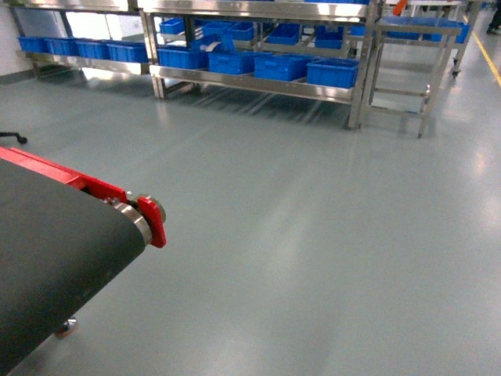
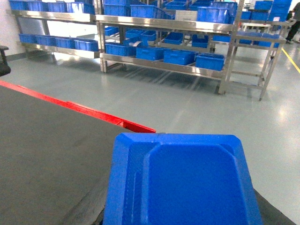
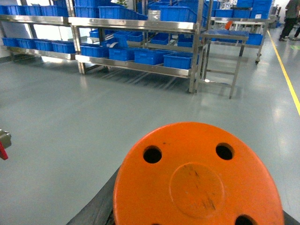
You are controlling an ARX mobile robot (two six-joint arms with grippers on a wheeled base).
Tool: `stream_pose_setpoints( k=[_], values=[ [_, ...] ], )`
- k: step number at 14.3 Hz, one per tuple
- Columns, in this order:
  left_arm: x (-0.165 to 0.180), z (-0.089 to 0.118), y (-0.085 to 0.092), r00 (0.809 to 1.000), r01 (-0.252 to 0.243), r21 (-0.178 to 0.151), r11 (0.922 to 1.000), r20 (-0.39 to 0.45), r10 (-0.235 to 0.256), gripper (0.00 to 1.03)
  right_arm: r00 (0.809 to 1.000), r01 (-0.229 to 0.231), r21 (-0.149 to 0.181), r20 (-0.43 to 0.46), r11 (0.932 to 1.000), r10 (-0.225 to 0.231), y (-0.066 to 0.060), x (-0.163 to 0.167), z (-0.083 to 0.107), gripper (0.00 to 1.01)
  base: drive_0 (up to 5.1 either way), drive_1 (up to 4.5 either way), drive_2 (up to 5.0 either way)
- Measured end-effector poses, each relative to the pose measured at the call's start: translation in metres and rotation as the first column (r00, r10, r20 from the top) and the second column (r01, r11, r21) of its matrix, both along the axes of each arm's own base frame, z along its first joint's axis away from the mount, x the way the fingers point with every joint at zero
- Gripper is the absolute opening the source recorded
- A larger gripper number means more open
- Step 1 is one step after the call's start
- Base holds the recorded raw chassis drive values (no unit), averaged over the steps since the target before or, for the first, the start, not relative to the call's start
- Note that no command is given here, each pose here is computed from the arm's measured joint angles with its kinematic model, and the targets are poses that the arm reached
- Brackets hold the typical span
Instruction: Sort blue parts and orange caps into right shelf containers
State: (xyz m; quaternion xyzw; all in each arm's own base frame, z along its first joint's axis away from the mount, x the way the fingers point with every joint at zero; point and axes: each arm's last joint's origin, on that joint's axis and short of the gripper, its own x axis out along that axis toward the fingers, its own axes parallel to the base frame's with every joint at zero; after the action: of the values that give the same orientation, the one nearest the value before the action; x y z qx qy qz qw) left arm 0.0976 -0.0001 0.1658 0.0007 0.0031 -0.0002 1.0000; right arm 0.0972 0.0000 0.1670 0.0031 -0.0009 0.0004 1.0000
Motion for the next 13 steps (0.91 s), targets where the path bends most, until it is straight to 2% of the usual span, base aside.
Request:
stream_pose_setpoints(
  k=[13],
  values=[
    [0.0, 0.0, 0.0, 1.0, 0.0, 0.0, 1.0, 0.0, 0.0, 0.42, 1.0, 0.0, 0.0, 0.0, 1.0, 0.0, 0.0, 0.0, 0.0, 0.43, -1.5, -1.46, -1.5]
  ],
)
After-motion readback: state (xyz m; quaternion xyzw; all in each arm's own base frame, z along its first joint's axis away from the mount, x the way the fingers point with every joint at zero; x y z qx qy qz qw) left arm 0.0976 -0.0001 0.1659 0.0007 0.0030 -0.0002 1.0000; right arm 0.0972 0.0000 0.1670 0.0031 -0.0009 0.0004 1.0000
